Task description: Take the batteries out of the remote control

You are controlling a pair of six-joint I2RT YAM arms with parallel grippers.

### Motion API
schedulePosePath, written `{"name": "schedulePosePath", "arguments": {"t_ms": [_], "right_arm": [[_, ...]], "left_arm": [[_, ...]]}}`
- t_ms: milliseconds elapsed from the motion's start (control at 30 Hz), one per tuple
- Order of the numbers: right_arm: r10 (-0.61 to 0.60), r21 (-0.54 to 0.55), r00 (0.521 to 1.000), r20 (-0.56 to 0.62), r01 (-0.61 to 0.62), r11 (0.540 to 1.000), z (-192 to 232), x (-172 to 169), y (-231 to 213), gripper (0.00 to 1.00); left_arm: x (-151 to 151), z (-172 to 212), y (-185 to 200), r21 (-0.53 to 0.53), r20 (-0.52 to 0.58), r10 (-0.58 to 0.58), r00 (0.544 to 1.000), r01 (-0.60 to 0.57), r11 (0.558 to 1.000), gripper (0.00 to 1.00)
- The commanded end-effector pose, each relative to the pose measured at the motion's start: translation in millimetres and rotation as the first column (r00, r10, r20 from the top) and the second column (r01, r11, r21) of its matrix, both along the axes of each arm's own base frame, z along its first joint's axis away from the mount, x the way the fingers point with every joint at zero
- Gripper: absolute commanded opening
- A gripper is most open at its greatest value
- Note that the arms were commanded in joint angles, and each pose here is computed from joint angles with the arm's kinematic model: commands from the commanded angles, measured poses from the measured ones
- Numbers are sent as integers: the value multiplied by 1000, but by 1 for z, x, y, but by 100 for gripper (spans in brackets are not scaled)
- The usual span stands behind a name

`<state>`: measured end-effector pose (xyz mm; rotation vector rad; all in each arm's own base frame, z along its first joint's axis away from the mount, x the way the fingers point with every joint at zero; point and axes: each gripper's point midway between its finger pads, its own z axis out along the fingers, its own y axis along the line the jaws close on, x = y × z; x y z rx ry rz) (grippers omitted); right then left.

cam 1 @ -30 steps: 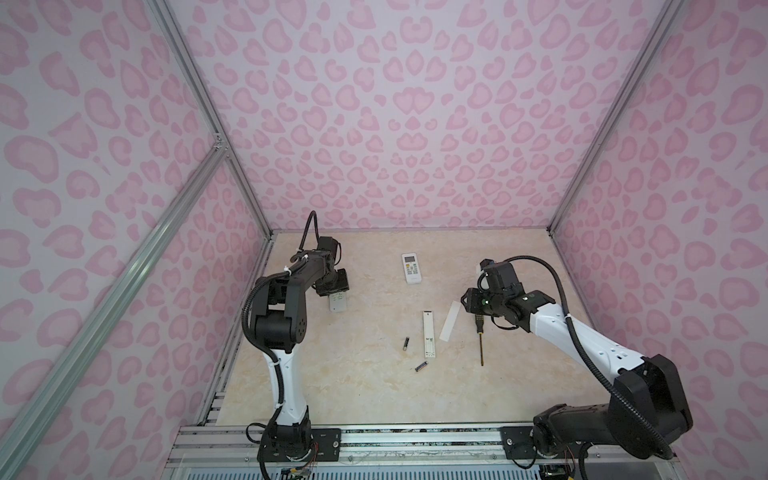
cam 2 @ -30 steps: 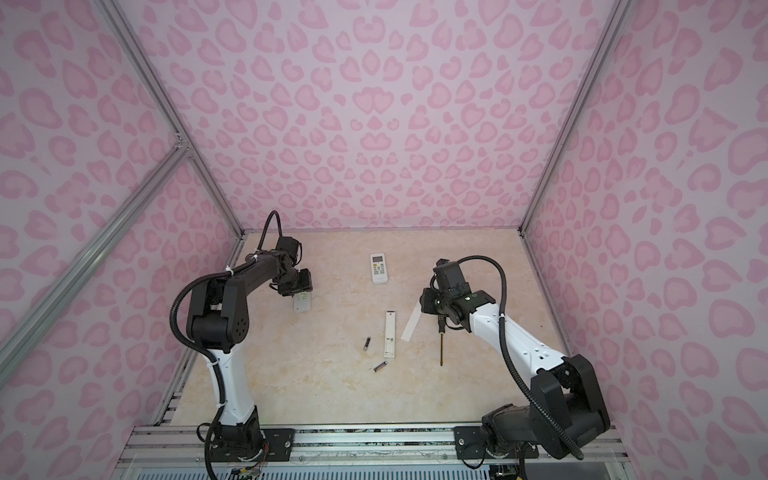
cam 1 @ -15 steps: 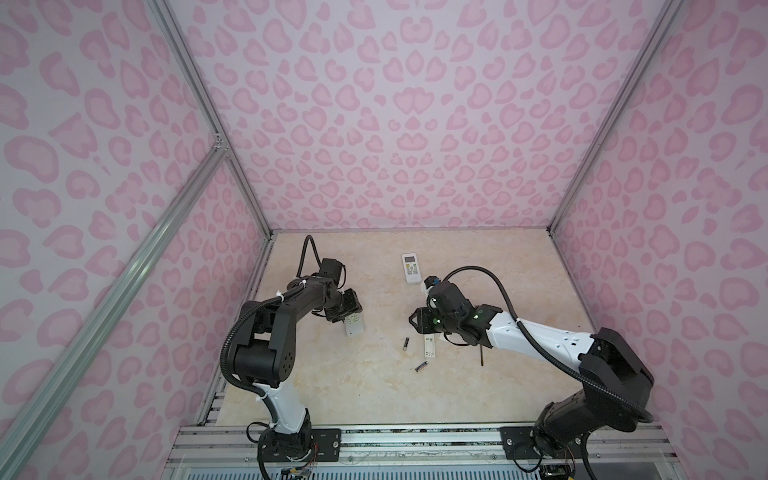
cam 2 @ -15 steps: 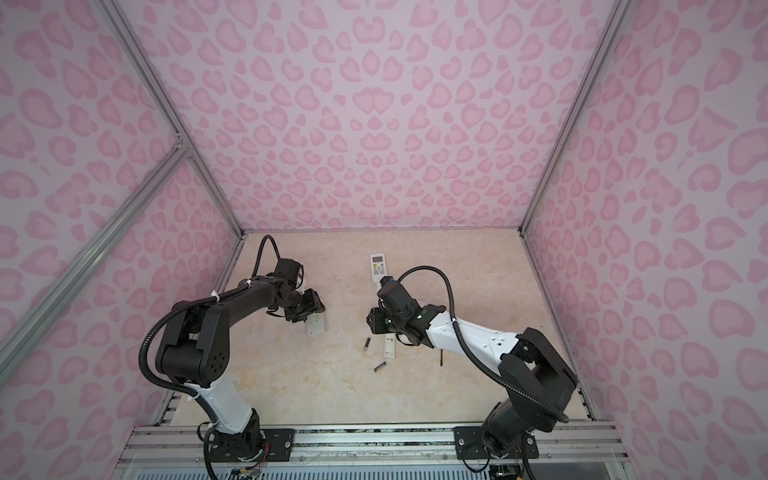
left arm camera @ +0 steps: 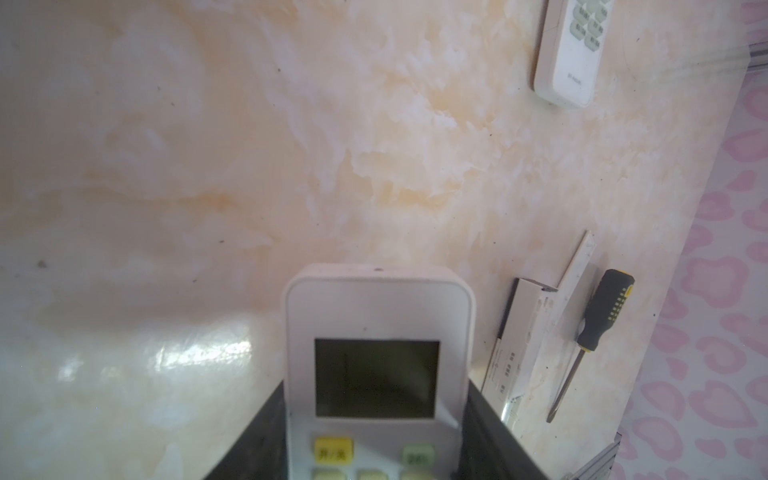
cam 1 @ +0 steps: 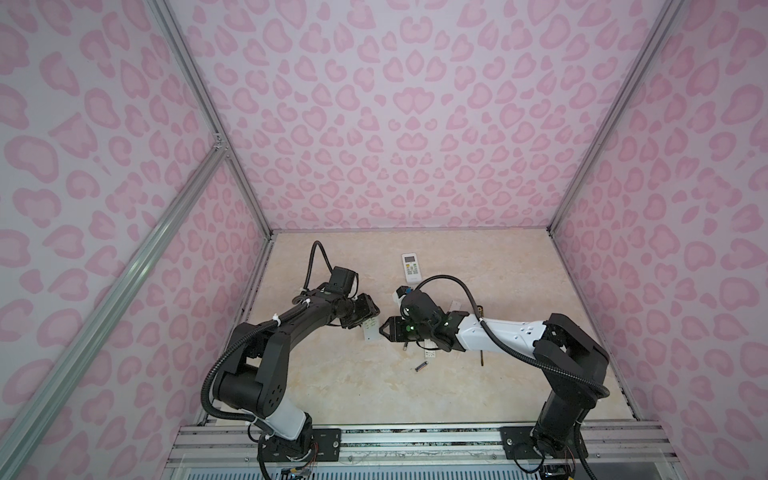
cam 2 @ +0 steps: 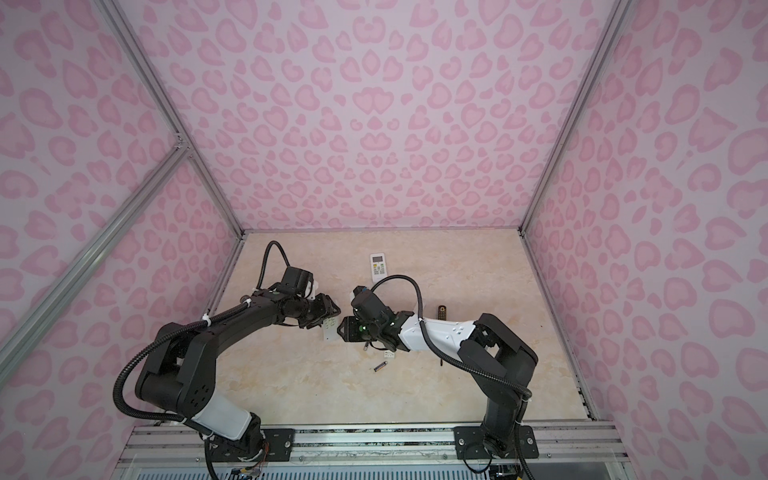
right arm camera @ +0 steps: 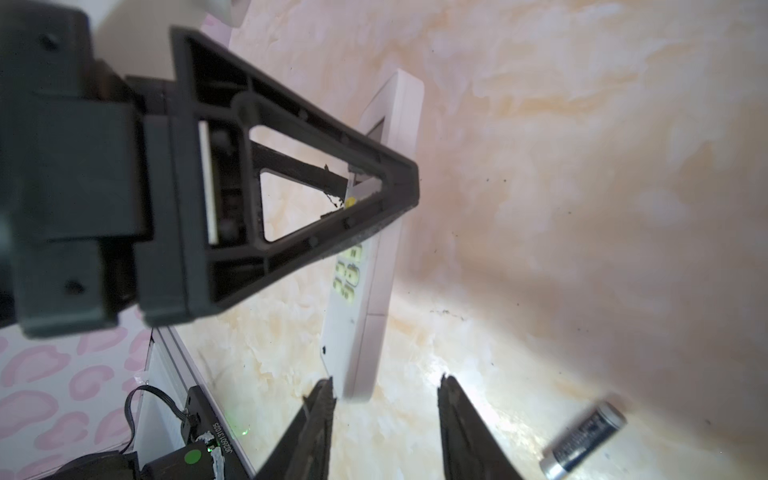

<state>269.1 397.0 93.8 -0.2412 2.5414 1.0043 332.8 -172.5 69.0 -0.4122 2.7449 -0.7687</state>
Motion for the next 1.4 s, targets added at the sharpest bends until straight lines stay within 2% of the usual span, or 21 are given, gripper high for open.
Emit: {"name": "schedulePosePath", "arguments": {"t_ms": [0, 267, 533, 733, 933, 1167, 1267, 1367], "right_arm": [[15, 29, 1000, -22, -14, 999, 0, 0, 10, 42], [30, 49, 998, -52, -27, 998, -6, 1, 20, 39], [36, 57, 998, -52, -33, 998, -4, 1, 23, 20], [31, 57, 999, -44, -28, 998, -3, 2, 23, 12], [15, 30, 1000, -11, -14, 999, 1, 6, 17, 7], [-9, -75, 997, 70, 15, 997, -1, 15, 0, 4], [9, -176, 989, 146, 17, 984, 1, 19, -10, 3], [63, -301, 969, 238, 12, 954, 4, 20, -19, 3]], "left_arm": [[6, 13, -8, -40, 46, 2, 999, -1, 999, 41], [3, 18, -13, -54, 55, -4, 999, 7, 999, 41], [-1, 20, -11, -39, 66, -21, 998, 23, 999, 44], [-2, 28, -13, -46, 90, -54, 995, 58, 997, 52], [-3, 46, -11, -33, 140, -73, 987, 79, 996, 68], [-3, 69, -6, -4, 160, -90, 983, 92, 996, 70], [-1, 88, 8, 14, 186, -48, 981, 46, 999, 69], [-2, 113, 23, -10, 215, 17, 977, -15, 1000, 64]]}}
